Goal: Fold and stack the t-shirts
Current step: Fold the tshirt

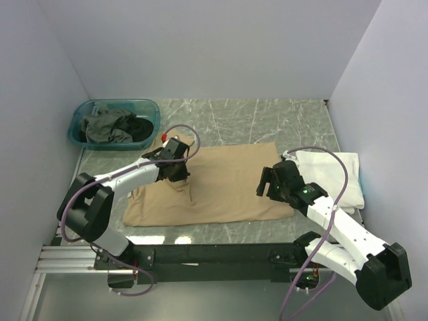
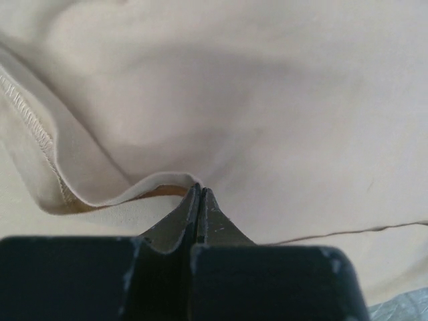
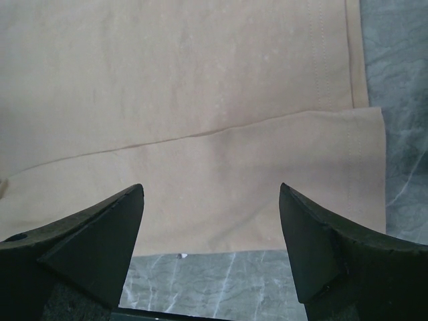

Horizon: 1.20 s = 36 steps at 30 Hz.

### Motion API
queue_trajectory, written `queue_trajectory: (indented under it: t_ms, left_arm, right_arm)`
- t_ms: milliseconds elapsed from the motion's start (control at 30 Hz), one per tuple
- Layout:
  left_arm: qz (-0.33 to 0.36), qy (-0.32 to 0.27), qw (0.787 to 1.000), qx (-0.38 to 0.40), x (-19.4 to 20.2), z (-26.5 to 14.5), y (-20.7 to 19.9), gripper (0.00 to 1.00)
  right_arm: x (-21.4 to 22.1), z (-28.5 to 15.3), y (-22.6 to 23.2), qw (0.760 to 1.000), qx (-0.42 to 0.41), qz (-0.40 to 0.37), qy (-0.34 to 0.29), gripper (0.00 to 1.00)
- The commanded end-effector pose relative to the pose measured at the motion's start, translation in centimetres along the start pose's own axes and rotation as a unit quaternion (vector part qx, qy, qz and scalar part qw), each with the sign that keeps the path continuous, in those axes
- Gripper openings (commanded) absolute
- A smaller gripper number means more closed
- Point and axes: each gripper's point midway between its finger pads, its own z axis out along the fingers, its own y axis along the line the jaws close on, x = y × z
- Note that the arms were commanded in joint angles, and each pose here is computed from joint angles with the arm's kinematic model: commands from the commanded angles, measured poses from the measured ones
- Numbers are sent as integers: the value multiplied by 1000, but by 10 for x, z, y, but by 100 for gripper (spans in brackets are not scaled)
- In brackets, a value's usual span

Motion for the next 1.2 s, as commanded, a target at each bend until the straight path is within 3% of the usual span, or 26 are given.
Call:
queue_trajectory:
  t_ms: [0, 467, 567, 600, 667, 767, 800, 833, 1000, 1067, 1167]
  left_arm:
    - [34, -29, 999, 19, -22, 0, -21, 1]
    - [133, -1, 991, 13, -12, 24, -50, 1]
    - [146, 6, 989, -8, -8, 28, -48, 16]
    - [148, 5, 989, -12, -7, 28, -48, 32]
    - [150, 6, 989, -9, -6, 26, -49, 45]
    - [148, 0, 989, 7, -8, 16, -57, 74]
    - [148, -2, 989, 11, -8, 12, -60, 90]
    - [143, -15, 989, 16, -15, 3, -62, 99]
    - [119, -65, 991, 15, -34, -30, -57, 100]
    - [73, -108, 991, 13, -44, -59, -45, 99]
    - [40, -113, 993, 8, -36, -64, -28, 99]
  right_arm:
    - [-3, 1, -5, 1000, 7, -2, -11, 88]
    - [-2, 7, -12, 1000, 19, -5, -3, 88]
    - [-2, 8, -11, 1000, 18, -3, -2, 88]
    - [-1, 8, -12, 1000, 19, -3, -1, 88]
    - [-1, 8, -11, 1000, 17, -3, -1, 88]
    - [-1, 9, -11, 1000, 15, -5, 1, 88]
    - [-2, 9, -10, 1000, 12, -5, -1, 88]
    - [-2, 9, -7, 1000, 4, -7, 2, 88]
    - [-5, 5, 5, 999, -27, -20, -1, 88]
    - [-3, 3, 19, 997, -68, -49, 3, 88]
    - [4, 1, 35, 993, -100, -67, 10, 89]
